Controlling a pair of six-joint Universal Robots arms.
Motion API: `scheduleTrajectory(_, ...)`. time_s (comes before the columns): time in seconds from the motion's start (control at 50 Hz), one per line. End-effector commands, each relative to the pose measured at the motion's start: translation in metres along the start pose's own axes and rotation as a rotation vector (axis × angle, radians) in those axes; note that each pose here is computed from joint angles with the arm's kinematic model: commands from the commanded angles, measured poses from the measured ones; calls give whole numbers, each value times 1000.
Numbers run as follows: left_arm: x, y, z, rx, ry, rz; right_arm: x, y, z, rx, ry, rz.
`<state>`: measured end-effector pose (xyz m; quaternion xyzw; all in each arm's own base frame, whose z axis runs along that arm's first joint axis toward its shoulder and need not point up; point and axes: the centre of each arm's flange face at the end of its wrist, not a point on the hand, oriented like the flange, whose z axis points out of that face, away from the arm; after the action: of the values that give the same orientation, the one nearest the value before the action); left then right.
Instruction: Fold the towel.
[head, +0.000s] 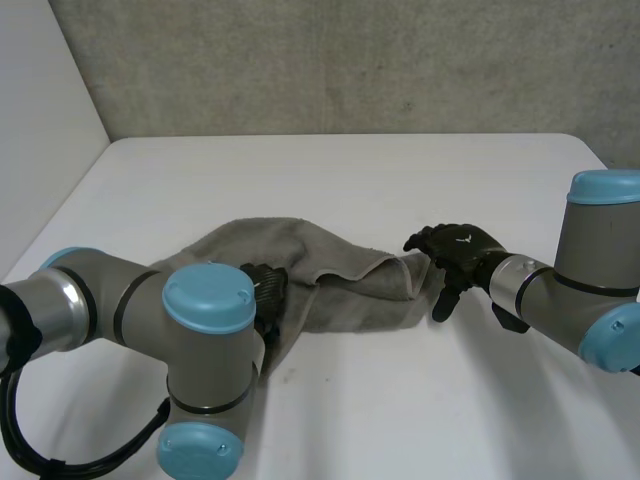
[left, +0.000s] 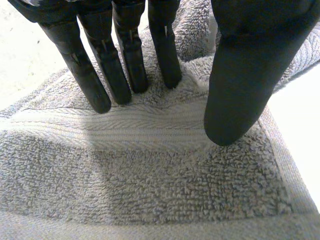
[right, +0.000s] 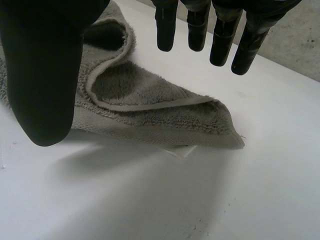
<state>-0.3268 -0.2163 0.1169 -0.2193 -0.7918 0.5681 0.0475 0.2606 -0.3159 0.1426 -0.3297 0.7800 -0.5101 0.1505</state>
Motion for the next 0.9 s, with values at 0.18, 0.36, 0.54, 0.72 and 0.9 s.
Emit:
scheduleTrajectory(0.18, 2, -12, 2, 51, 2, -11, -1, 1, 0, -2, -1, 0)
scheduleTrajectory(0.36, 6, -17, 6, 74, 8, -15, -1, 1, 0, -2, -1, -12)
scheduleTrajectory(0.54, 13, -13, 15, 77, 13, -2, -1, 6, 2, -17, -4, -34)
scheduleTrajectory(0.72, 15, -7, 21, 67, 13, 68, -1, 7, 4, -19, -6, -33)
scheduleTrajectory(0.9, 12, -13, 20, 83, 6, 63, 0, 5, 4, -12, -4, -36)
